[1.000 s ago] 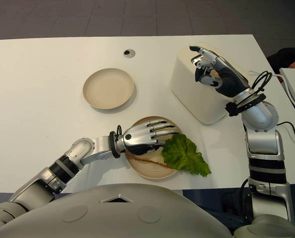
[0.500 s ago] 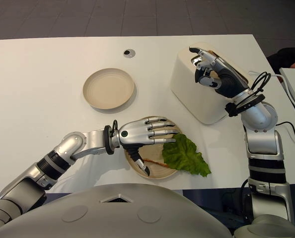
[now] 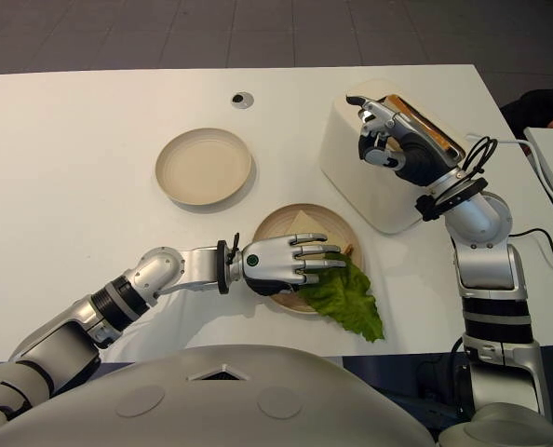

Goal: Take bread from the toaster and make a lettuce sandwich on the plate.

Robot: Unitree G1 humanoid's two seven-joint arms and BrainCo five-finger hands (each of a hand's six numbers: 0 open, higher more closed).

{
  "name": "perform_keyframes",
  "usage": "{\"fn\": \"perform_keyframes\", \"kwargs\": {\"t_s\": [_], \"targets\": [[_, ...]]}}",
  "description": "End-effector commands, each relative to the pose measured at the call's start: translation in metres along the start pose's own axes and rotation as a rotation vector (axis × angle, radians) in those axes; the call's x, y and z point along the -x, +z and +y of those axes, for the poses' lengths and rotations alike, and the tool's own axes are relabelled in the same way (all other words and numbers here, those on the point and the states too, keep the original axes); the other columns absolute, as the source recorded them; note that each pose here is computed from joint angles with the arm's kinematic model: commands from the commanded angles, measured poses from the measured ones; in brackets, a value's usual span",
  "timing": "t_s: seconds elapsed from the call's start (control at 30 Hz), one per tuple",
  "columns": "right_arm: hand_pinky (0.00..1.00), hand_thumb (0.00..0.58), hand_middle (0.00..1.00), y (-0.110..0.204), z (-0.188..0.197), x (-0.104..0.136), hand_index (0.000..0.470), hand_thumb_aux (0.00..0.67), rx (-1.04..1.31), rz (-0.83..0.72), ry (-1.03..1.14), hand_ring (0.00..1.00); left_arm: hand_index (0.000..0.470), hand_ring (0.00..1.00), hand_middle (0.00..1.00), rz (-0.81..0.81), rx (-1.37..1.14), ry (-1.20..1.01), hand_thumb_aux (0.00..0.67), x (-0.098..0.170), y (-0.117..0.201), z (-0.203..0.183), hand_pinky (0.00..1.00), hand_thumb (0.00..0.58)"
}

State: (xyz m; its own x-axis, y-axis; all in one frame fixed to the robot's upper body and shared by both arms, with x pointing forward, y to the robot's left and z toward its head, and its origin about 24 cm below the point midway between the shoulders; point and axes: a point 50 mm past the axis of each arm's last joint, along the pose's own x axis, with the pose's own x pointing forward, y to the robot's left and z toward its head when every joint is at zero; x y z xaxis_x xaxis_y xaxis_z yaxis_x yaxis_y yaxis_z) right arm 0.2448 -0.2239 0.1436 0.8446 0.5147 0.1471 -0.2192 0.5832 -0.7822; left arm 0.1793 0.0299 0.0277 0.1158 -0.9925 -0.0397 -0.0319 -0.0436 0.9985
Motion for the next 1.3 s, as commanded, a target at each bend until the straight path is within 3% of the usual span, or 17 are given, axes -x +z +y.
{"fn": "perform_keyframes", "kwargs": {"t_s": [0.03,0.07,0.1,0.37,0.63,0.7,0.77,1.03,1.27,1.3], "targets": [[0.62,0.0,0.62,0.002,0.01,0.003,0.0,0.0,0.017,-0.004,0.085,0.62,0.262,0.0,0.0,0.018,0.006,-0.032,0.373,0.006,-0.004,-0.003,0.0,0.466],[0.62,0.0,0.62,0.002,0.013,0.006,0.0,0.0,0.027,-0.002,0.124,0.62,0.061,0.0,0.0,0.021,0.013,-0.032,0.087,0.008,-0.004,-0.003,0.0,0.14],[0.62,0.0,0.62,0.0,0.019,0.011,0.0,0.0,0.042,0.009,0.182,0.62,0.0,0.0,0.0,0.029,0.023,-0.027,0.0,0.01,-0.004,-0.002,0.0,0.0],[0.62,0.0,0.62,-0.012,0.051,0.05,0.0,0.0,0.154,0.103,0.484,0.62,0.0,0.0,0.0,0.148,0.046,0.006,0.0,0.032,-0.019,0.007,0.0,0.0],[0.6,0.0,0.6,-0.03,0.069,0.064,0.0,0.0,0.381,0.125,0.476,0.6,0.0,0.0,0.0,0.231,0.048,0.022,0.0,0.046,-0.03,0.011,0.0,0.0],[0.25,0.0,0.25,-0.03,0.073,0.065,0.0,0.0,0.422,0.086,0.457,0.25,0.0,0.0,0.0,0.238,0.049,0.023,0.0,0.047,-0.03,0.011,0.0,0.0],[0.0,0.0,0.0,-0.027,0.074,0.067,0.0,0.0,0.443,0.047,0.438,0.0,0.0,0.0,0.0,0.242,0.051,0.022,0.0,0.048,-0.031,0.01,0.0,0.0],[0.0,0.0,0.0,-0.007,0.075,0.074,0.0,0.0,0.406,-0.099,0.417,0.0,0.0,0.0,0.0,0.255,0.058,0.017,0.0,0.049,-0.031,0.007,0.0,0.0],[0.0,0.0,0.0,-0.011,0.088,0.088,0.0,0.0,0.406,-0.101,0.494,0.0,0.0,0.0,0.0,0.26,0.066,0.009,0.0,0.05,-0.031,0.007,0.0,0.0],[0.0,0.087,0.0,-0.013,0.089,0.088,0.037,0.053,0.416,-0.098,0.488,0.0,0.0,0.0,0.0,0.259,0.067,0.009,0.0,0.05,-0.031,0.007,0.0,0.0]]}}
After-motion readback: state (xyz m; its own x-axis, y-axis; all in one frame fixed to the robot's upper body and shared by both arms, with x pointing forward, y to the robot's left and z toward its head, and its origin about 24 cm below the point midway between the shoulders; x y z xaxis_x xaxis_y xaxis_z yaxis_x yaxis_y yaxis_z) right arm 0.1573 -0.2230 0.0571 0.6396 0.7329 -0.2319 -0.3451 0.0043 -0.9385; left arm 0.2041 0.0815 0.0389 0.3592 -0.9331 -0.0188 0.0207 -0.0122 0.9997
